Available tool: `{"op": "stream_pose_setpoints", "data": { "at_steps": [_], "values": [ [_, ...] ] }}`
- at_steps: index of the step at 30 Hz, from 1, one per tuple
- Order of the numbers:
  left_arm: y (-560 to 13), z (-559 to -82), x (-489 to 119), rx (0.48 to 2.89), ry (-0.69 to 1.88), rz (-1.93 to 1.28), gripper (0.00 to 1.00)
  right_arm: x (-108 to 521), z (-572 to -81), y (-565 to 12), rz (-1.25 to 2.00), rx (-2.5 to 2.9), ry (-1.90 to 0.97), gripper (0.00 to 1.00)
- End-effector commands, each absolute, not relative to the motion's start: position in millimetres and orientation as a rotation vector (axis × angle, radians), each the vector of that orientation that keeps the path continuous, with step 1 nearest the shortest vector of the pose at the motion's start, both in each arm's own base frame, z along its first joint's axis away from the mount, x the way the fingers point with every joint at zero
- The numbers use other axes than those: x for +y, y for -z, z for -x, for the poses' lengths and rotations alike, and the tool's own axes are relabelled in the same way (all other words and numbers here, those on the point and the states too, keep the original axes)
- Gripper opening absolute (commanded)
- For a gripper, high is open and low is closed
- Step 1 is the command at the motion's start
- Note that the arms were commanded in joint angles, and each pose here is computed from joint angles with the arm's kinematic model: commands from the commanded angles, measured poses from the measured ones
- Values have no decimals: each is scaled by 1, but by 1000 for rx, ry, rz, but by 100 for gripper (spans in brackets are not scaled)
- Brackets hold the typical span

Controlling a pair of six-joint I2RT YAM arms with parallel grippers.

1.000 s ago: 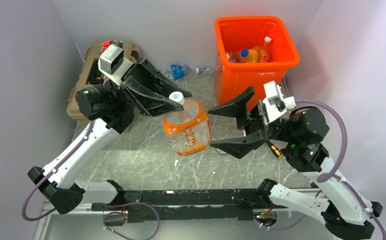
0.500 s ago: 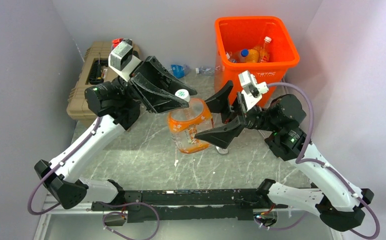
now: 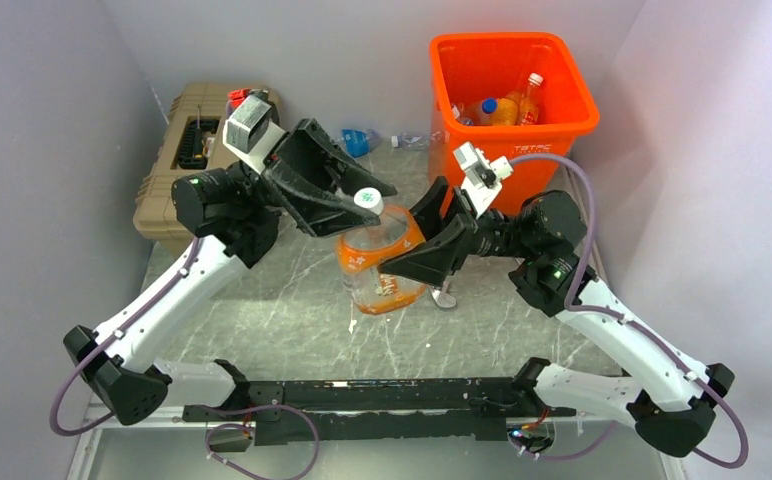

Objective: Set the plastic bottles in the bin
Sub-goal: Place the plastic bottle in the trash bin.

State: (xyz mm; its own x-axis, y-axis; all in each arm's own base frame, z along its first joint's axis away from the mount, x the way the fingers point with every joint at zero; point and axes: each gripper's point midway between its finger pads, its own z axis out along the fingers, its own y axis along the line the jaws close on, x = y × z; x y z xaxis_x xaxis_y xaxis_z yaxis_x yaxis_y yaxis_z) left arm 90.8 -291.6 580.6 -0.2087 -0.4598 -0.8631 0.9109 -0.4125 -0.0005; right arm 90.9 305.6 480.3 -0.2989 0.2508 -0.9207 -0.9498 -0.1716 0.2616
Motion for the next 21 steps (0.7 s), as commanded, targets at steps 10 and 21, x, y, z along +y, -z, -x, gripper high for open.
{"op": "stream_pose_setpoints", "data": {
  "at_steps": [10, 21],
  "values": [
    [-619, -110, -219, 675, 1192, -623, 99, 217, -180, -554, 382, 1174, -950, 33],
    [-556, -231, -198, 1202, 763, -292, 99, 114, -281, -640, -72, 1116, -161, 32]
  ]
}}
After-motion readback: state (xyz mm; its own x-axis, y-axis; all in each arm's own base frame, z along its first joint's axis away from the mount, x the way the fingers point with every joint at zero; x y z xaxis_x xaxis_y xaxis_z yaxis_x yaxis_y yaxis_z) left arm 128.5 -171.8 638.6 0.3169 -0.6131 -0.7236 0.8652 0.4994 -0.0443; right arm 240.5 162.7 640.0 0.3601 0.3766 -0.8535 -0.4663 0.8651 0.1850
